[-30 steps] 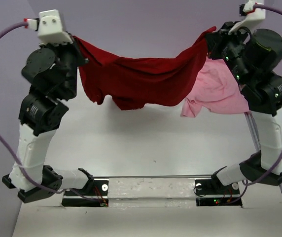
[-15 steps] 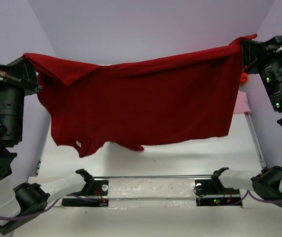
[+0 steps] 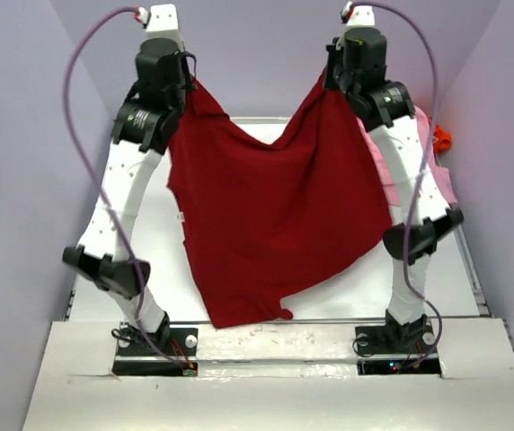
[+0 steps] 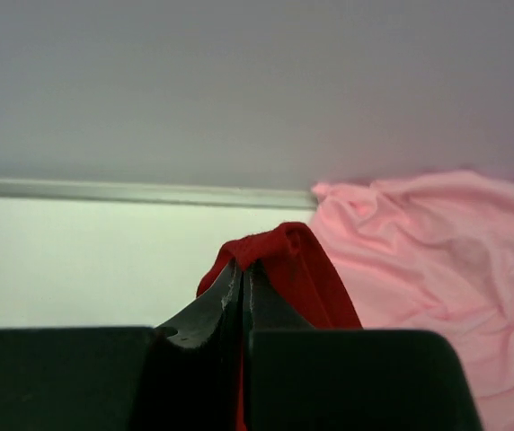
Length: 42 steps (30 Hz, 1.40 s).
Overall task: Fold and stack the t-shirts
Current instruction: Fold the tshirt
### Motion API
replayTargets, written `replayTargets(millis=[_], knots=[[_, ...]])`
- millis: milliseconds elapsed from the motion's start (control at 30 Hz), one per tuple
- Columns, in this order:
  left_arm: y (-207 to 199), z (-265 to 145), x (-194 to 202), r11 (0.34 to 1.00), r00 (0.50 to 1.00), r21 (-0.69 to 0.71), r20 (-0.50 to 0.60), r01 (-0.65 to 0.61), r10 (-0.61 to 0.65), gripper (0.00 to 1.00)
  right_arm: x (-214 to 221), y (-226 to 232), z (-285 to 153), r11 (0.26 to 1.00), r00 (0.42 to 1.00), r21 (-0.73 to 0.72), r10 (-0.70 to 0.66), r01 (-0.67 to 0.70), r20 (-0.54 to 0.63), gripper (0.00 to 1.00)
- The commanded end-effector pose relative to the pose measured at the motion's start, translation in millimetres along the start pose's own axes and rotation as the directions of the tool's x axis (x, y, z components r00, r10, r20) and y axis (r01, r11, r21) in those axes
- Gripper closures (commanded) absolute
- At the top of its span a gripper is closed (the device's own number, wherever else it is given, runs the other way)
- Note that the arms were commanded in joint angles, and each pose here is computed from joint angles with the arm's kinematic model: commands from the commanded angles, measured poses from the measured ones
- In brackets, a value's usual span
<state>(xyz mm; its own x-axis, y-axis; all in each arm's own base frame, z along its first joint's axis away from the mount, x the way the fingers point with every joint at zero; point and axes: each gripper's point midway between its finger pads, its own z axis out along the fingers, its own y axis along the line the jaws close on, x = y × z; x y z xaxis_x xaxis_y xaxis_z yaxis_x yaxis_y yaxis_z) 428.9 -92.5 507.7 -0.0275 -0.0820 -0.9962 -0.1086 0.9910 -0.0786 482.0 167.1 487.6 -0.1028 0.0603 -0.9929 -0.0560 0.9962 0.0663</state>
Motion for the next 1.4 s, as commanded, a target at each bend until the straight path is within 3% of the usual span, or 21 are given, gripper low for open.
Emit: replayTargets(millis=[0, 133, 233, 267, 533, 667, 867, 1033, 1100, 1267, 1367], knots=[[-4.5, 8.9, -29.2, 0.995, 0.995, 0.080, 0.069, 0.066, -0.071, 1.00, -9.9, -30.0, 16.3, 0.995, 0.995, -0.003, 0.098, -0.098, 0.015, 1.00], [-5.3, 10.2, -37.1, 0.991, 0.993, 0.103, 0.080, 0.083, -0.091, 1.00, -20.3, -31.3, 11.2, 0.992, 0.992, -0.043, 0.121, -0.120, 0.030, 1.00], [-4.3, -12.5, -54.5, 0.988, 0.988, 0.126, 0.118, 0.086, -0.101, 1.00, -40.6, -27.9, -13.3, 0.986, 0.988, -0.094, 0.141, -0.135, 0.063, 1.00], [6.0, -33.8, -73.8, 0.988, 0.979, 0.118, 0.167, 0.096, -0.115, 1.00, -56.5, -29.8, -31.3, 0.984, 0.984, -0.110, 0.152, -0.142, 0.096, 1.00], [27.0, -132.0, -90.0, 0.985, 0.964, 0.124, 0.224, 0.116, -0.141, 1.00, -79.9, 5.3, -123.9, 0.986, 0.983, -0.158, 0.081, -0.055, 0.166, 1.00], [52.7, -182.6, -89.0, 0.972, 0.950, 0.173, 0.239, 0.160, -0.199, 1.00, -89.1, -11.6, -190.2, 0.980, 0.972, -0.177, 0.128, -0.093, 0.196, 1.00], [68.0, -221.3, -82.1, 0.946, 0.940, 0.255, 0.221, 0.201, -0.260, 1.00, -91.5, -46.0, -247.8, 0.970, 0.957, -0.191, 0.193, -0.152, 0.216, 1.00], [78.7, -242.7, -102.6, 0.927, 0.915, 0.290, 0.253, 0.238, -0.314, 1.00, -106.5, -56.2, -269.0, 0.963, 0.944, -0.209, 0.221, -0.171, 0.246, 1.00], [66.8, -233.5, -103.4, 0.923, 0.921, 0.304, 0.233, 0.234, -0.310, 1.00, -111.0, -56.0, -268.2, 0.965, 0.946, -0.204, 0.211, -0.163, 0.244, 1.00], [43.3, -194.8, -94.2, 0.947, 0.947, 0.256, 0.204, 0.193, -0.249, 1.00, -112.2, -46.7, -232.5, 0.985, 0.958, -0.127, 0.144, -0.116, 0.246, 1.00], [41.7, -191.9, -110.2, 0.952, 0.941, 0.238, 0.230, 0.195, -0.250, 1.00, -109.5, -31.0, -206.0, 0.989, 0.966, -0.115, 0.115, -0.090, 0.233, 1.00]])
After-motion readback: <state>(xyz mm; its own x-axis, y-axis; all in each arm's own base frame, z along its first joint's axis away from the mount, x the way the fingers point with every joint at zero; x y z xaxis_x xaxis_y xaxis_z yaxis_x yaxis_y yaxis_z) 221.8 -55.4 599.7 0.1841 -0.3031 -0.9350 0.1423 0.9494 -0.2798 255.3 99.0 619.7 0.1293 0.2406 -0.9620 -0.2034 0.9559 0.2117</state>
